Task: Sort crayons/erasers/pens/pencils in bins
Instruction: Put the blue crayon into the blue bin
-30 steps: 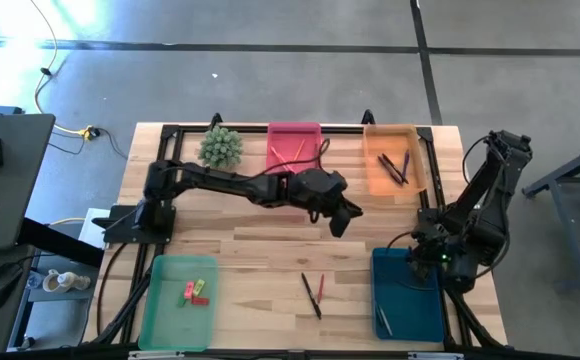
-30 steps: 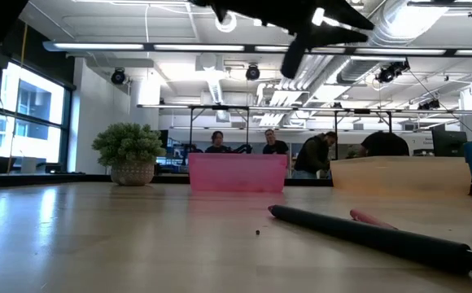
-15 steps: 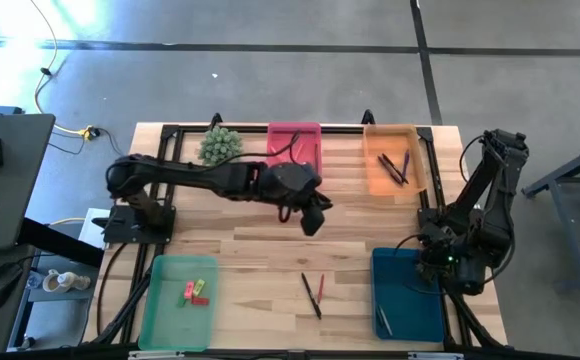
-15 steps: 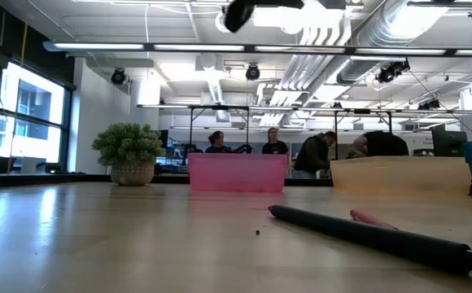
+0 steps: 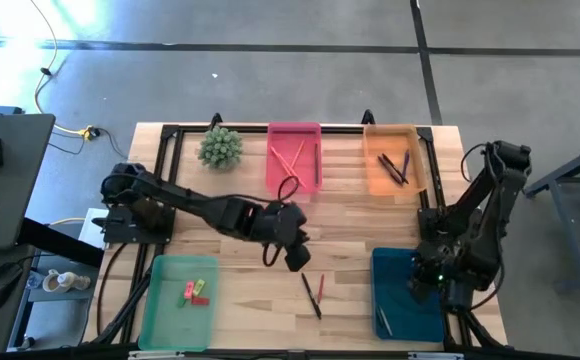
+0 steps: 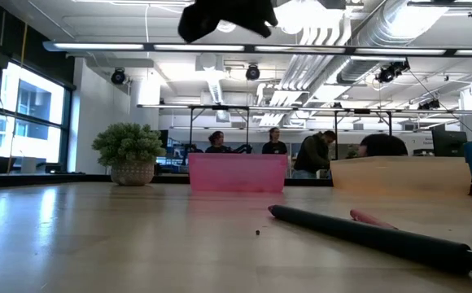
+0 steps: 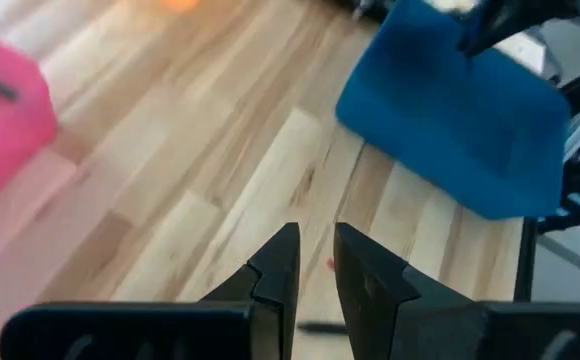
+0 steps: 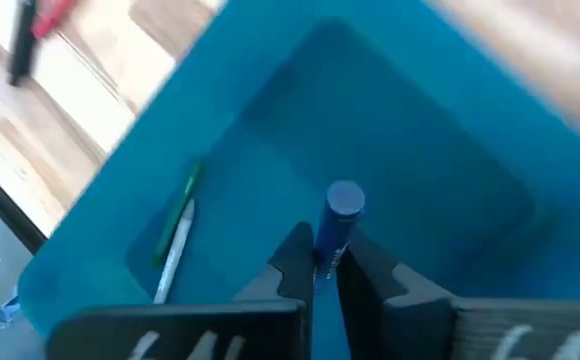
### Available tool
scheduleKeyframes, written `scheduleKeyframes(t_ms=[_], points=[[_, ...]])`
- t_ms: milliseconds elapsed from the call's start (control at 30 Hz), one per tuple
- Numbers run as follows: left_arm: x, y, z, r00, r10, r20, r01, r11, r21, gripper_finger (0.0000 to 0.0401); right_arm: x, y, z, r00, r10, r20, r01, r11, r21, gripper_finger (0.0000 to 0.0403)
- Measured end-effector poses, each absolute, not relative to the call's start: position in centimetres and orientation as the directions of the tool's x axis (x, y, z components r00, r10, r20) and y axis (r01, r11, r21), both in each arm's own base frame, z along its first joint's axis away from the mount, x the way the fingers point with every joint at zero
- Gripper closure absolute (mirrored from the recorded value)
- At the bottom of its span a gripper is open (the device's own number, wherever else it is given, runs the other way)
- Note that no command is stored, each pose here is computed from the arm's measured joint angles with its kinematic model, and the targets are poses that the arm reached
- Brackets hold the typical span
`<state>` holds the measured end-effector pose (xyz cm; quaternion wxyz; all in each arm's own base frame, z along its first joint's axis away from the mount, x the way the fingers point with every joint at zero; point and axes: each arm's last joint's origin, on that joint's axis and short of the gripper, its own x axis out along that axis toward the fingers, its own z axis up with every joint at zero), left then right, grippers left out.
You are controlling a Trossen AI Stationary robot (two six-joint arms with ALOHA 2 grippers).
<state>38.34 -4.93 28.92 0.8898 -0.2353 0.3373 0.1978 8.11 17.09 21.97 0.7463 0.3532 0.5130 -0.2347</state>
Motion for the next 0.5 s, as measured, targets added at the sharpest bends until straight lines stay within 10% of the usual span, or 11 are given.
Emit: scheduleKeyframes(t_ms=[500], points=[[36.8, -6.8, 26.5, 0.603, 0.176, -0.778, -0.509, 0.836, -0.205, 0.0347, 10.2, 21.4, 18.6, 0.287, 0.15, -0.946, 0.831, 0.453, 0.324, 0.0391]])
